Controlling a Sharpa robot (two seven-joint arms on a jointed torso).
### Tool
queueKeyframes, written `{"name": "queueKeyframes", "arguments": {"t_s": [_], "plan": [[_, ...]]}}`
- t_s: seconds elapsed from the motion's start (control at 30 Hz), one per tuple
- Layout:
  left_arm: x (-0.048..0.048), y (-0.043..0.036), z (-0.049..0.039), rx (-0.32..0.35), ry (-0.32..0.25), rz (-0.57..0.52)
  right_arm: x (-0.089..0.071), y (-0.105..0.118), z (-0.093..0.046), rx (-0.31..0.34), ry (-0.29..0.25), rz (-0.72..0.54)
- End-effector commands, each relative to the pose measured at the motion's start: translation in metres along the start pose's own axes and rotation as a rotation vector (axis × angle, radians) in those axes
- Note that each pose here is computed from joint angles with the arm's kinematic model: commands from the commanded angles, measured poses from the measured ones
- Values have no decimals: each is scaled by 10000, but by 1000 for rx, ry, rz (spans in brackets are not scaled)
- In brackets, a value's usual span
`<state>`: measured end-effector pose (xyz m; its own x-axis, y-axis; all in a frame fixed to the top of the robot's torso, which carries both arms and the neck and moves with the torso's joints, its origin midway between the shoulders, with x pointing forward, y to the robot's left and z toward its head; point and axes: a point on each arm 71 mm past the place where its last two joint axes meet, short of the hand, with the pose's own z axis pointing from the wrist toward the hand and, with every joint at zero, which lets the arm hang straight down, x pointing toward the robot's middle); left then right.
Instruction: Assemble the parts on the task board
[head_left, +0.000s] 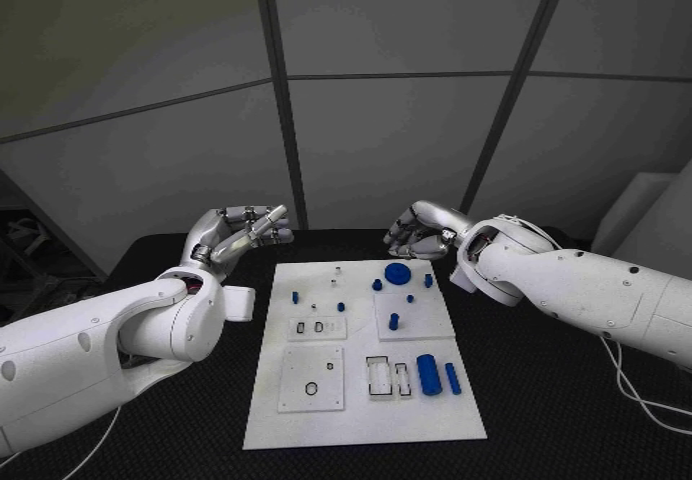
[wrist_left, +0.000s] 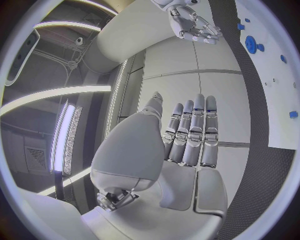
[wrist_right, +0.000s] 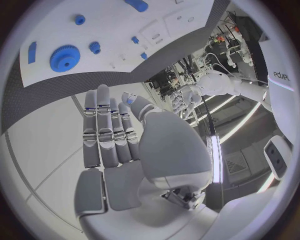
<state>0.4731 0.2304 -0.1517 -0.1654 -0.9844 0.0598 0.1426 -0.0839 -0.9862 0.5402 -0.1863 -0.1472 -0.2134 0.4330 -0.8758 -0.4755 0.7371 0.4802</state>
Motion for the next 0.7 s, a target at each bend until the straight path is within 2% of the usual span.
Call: {"name": "queueKeyframes", "arguments": {"t_s": [0.03, 0.2, 0.37, 0.7], "plan": [[80, -38, -32, 9, 54, -6, 56, 20, 31, 58, 91, -224], [135, -58, -67, 9, 69, -21, 101, 82, 73, 69, 128, -298], [146, -61, -79, 8, 72, -25, 144, 143, 103, 65, 153, -339], [142, -67, -93, 6, 75, -29, 169, 193, 127, 57, 156, -373]]}}
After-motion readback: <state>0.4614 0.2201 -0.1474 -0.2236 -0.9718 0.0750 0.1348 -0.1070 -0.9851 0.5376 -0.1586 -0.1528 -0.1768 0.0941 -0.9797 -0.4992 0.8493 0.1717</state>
